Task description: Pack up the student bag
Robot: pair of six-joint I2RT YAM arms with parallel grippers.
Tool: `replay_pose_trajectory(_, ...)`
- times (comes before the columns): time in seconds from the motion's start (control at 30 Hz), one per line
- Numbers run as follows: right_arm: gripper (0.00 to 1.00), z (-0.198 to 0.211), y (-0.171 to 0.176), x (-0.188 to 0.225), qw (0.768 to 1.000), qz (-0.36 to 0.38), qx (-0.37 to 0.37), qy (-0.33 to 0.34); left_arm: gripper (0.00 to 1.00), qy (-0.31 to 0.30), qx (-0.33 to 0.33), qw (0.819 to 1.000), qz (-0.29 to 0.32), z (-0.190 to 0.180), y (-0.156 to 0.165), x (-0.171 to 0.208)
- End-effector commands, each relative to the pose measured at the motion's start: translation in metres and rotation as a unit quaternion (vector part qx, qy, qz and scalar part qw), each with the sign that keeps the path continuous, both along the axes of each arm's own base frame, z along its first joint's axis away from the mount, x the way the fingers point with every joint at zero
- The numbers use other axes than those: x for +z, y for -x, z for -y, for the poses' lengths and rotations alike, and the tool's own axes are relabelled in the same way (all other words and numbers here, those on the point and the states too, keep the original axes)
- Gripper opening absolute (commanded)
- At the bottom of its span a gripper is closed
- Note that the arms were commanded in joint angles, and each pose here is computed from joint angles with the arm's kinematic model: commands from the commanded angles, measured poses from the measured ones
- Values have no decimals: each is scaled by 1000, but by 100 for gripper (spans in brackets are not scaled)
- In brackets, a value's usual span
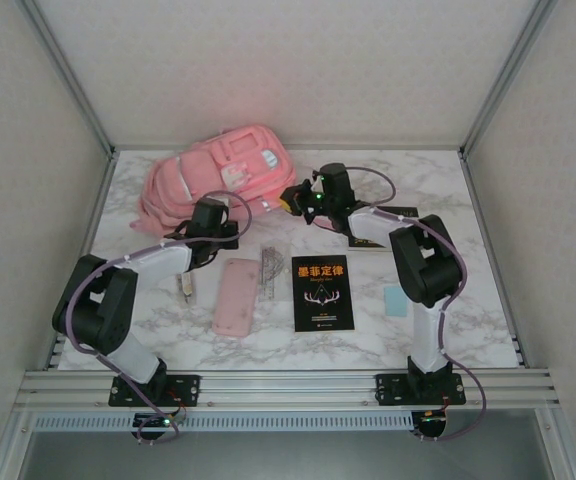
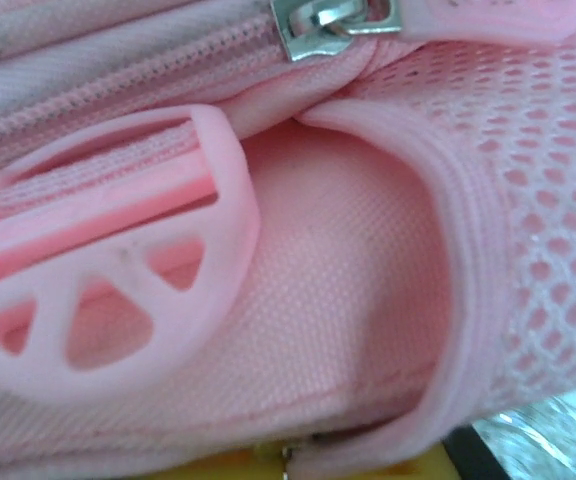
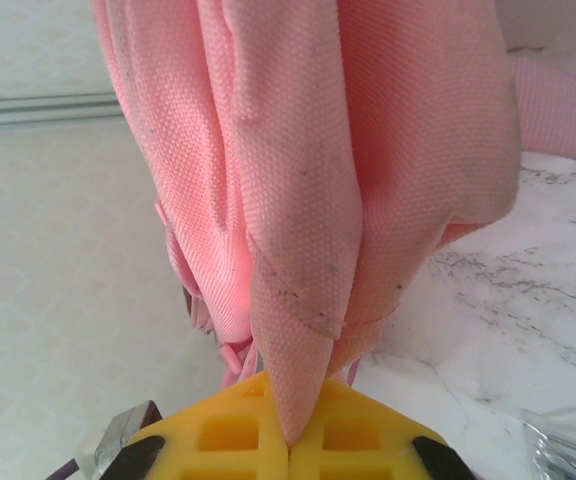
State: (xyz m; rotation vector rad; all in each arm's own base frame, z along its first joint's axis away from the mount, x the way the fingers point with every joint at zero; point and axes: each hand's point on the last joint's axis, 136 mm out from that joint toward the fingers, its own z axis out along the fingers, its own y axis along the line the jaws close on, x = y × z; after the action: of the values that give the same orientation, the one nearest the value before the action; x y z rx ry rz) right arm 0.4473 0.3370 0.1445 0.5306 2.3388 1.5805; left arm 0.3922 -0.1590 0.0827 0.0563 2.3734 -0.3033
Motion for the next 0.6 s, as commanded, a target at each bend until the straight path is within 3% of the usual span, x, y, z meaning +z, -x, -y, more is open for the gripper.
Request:
replay_pose_trajectory(0.0, 0, 73, -48, 31, 993, 60, -95, 21, 0, -27, 27, 997, -67, -27, 21, -13)
replay_pose_trajectory(0.13, 3, 67, -49, 31, 995, 47, -83, 5, 0, 21, -34, 997, -68, 16, 17, 12)
replay_pose_trajectory(0.17, 14, 66, -48, 32, 996, 44, -82, -1, 0, 30, -42, 996, -66, 25, 15, 18)
replay_pose_trajectory(0.2, 36, 65, -45, 32, 996, 39, -79, -6, 0, 38, -50, 996, -66, 36, 13, 23)
replay_pose_trajectory(0.23, 52, 65, -42, 33, 996, 35, -77, -8, 0, 46, -56, 995, -67, 45, 11, 27)
replay_pose_trajectory(0.4, 81, 74, -15, 30, 997, 13, -75, 2, 0, 58, -84, 992, -73, 86, 5, 35)
replay_pose_trajectory(0.57, 84, 77, 18, 14, 997, -20, -79, 18, 0, 65, -110, 989, -82, 115, 5, 36)
